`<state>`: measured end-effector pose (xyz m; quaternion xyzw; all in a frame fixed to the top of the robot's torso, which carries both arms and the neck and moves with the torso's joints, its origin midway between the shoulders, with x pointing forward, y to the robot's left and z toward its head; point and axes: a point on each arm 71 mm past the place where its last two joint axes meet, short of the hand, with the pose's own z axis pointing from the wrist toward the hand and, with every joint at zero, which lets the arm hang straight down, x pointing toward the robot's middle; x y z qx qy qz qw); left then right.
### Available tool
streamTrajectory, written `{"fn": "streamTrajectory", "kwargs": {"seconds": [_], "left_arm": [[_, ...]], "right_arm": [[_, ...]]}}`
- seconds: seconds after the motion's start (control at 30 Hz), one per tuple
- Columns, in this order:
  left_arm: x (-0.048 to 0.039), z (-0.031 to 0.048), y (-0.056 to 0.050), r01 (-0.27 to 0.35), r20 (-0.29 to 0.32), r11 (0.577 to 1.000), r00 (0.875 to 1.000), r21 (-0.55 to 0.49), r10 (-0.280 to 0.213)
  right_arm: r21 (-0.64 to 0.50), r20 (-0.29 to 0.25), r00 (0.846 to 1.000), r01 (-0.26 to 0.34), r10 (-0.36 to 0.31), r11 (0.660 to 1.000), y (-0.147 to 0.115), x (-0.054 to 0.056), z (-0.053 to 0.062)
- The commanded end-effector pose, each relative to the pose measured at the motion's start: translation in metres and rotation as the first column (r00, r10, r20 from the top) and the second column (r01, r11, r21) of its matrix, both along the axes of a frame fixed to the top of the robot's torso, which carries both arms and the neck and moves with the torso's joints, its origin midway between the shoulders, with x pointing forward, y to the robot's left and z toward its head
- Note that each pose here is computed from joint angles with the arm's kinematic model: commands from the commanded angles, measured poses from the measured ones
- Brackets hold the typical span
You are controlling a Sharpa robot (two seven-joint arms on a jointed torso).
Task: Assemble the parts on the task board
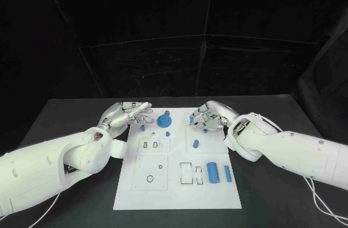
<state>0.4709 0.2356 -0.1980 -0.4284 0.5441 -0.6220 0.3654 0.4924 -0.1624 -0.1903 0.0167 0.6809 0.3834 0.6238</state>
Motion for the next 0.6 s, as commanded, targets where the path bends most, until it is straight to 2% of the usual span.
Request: {"fn": "streamTrajectory", "kwargs": {"seconds": [0.03,0.33,0.6], "left_arm": [[0.0003,0.0031,-0.002,0.009,0.009,1.0,1.0,-0.003,-0.009],[0.0033,0.0085,-0.004,0.01,0.021,1.0,1.0,-0.003,-0.01],[0.0045,0.0105,-0.005,0.013,0.025,1.0,1.0,-0.004,-0.013]], "right_arm": [[-0.064,0.045,0.999,0.004,-0.001,0.998,0.013,-0.001,0.002],[-0.177,0.031,0.996,-0.081,0.087,0.981,0.059,-0.007,-0.005],[-0.212,0.053,0.992,-0.101,0.115,0.972,0.081,-0.011,-0.008]]}}
